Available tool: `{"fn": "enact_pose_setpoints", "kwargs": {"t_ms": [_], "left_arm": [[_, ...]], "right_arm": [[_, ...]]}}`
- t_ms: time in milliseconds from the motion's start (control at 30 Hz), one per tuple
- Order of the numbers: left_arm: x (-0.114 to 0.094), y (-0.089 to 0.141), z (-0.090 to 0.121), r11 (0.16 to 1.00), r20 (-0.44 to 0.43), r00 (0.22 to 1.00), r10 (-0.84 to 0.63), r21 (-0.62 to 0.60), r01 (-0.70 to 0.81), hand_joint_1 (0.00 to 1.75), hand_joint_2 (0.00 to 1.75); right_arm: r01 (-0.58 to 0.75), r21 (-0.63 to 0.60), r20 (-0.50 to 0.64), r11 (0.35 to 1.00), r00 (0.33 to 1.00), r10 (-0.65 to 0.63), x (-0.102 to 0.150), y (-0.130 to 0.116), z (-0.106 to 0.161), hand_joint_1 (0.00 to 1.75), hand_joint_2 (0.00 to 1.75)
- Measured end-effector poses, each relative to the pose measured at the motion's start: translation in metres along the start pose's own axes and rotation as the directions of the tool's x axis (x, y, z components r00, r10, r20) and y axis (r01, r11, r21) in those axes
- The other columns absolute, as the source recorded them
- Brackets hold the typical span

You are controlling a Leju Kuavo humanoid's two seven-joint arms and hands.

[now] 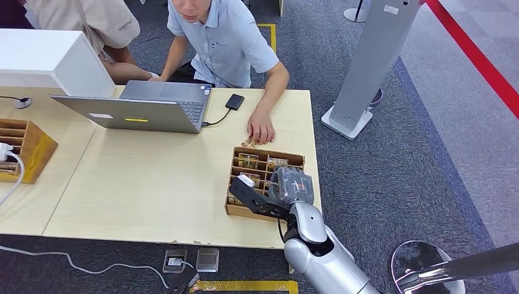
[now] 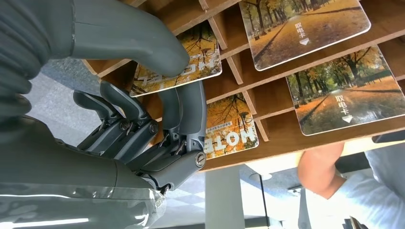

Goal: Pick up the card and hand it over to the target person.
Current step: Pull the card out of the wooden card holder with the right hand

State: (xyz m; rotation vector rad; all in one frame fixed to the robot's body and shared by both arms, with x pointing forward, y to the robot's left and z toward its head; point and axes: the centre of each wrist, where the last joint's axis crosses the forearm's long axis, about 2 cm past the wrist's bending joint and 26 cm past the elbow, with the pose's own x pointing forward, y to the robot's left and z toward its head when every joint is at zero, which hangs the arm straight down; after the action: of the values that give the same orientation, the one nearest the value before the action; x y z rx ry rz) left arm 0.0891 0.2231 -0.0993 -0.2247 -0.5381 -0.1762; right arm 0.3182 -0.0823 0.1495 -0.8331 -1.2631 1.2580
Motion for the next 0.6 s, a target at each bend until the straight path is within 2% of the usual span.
{"fn": "enact_pose_setpoints", "kwargs": {"t_ms": [167,333,600], "left_arm": [[-0.002,0.000,0.001,1.000,-0.001,1.000,0.002,0.002,-0.002,0.00,1.75],[-0.001,0.001,0.000,1.000,0.002,1.000,-0.004,0.001,0.004,0.00,1.75],[0.002,0.000,-0.001,1.000,0.011,1.000,-0.026,-0.010,0.026,0.00,1.75]], "right_arm": [[0.055,-0.088,0.027,0.995,0.998,-0.053,-0.005,-0.019,0.006,1.75,1.75],[0.109,-0.232,0.084,0.967,0.992,-0.092,-0.011,-0.057,0.021,1.75,1.75],[0.167,-0.387,0.190,0.907,0.977,-0.099,-0.007,-0.111,0.038,1.75,1.75]]}}
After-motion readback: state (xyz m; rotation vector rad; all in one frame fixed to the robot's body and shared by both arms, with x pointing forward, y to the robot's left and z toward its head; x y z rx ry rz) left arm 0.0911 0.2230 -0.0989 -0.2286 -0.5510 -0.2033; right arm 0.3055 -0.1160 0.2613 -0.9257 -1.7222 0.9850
